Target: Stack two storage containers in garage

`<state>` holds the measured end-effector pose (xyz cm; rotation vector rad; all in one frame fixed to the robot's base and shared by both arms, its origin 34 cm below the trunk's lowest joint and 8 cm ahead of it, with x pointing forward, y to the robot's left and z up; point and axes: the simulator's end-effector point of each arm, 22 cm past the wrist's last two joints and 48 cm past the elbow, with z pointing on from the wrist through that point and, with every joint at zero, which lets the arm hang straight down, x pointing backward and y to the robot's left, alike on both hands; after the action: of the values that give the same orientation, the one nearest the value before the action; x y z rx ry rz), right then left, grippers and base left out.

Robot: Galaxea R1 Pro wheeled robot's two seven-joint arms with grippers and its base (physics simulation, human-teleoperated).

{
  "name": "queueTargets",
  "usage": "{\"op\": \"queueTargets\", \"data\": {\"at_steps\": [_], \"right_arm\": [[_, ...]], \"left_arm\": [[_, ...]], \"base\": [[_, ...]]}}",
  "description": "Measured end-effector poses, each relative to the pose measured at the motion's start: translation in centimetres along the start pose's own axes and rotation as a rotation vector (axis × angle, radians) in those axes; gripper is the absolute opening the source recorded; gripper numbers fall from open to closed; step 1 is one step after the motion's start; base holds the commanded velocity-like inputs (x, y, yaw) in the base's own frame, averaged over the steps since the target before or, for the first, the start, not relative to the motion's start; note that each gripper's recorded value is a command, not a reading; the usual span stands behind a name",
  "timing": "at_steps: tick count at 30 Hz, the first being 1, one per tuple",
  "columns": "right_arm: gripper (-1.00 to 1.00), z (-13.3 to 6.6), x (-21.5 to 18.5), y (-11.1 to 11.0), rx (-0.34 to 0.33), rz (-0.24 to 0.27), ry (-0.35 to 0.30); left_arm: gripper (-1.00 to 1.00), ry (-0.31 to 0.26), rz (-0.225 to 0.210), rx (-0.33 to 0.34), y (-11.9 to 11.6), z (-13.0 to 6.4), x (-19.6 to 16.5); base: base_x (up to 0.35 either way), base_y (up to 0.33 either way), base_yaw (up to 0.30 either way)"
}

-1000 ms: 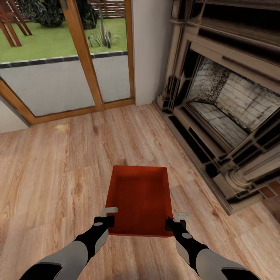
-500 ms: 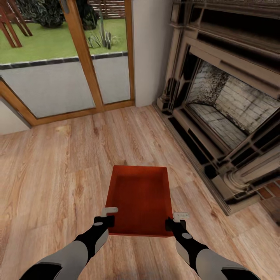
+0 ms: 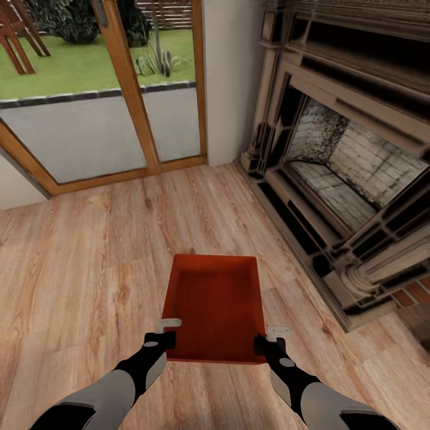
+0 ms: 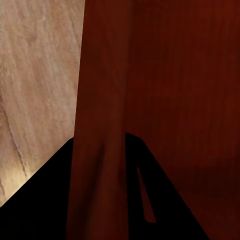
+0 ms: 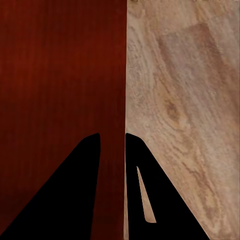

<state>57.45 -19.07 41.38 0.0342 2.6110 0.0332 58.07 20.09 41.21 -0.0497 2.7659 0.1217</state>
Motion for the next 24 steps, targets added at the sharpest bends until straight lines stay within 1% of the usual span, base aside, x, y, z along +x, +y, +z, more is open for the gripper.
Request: {"op": "queueTargets", "data": {"at_steps": [14, 16, 24], "right_arm": [[-1.0, -2.0, -1.3, 0.1, 0.0, -0.001, 0.0], [-1.0, -2.0, -1.1, 0.2, 0.001, -0.005, 0.005], [-1.0, -2.0, -1.0, 0.1, 0.0, 0.004, 0.006]], "left_arm": [[-1.0, 0.001, -0.001, 0.0, 0.2, -2.2, -0.9], [-1.0, 0.005, -0.002, 0.0, 0.3, -2.1, -0.7], [-1.0, 0.004, 0.004, 0.0, 0.3, -2.1, -0.7]], "base": [[0.0, 0.0, 0.0], [0.0, 0.0, 0.0], [0.0, 0.0, 0.0]]}}
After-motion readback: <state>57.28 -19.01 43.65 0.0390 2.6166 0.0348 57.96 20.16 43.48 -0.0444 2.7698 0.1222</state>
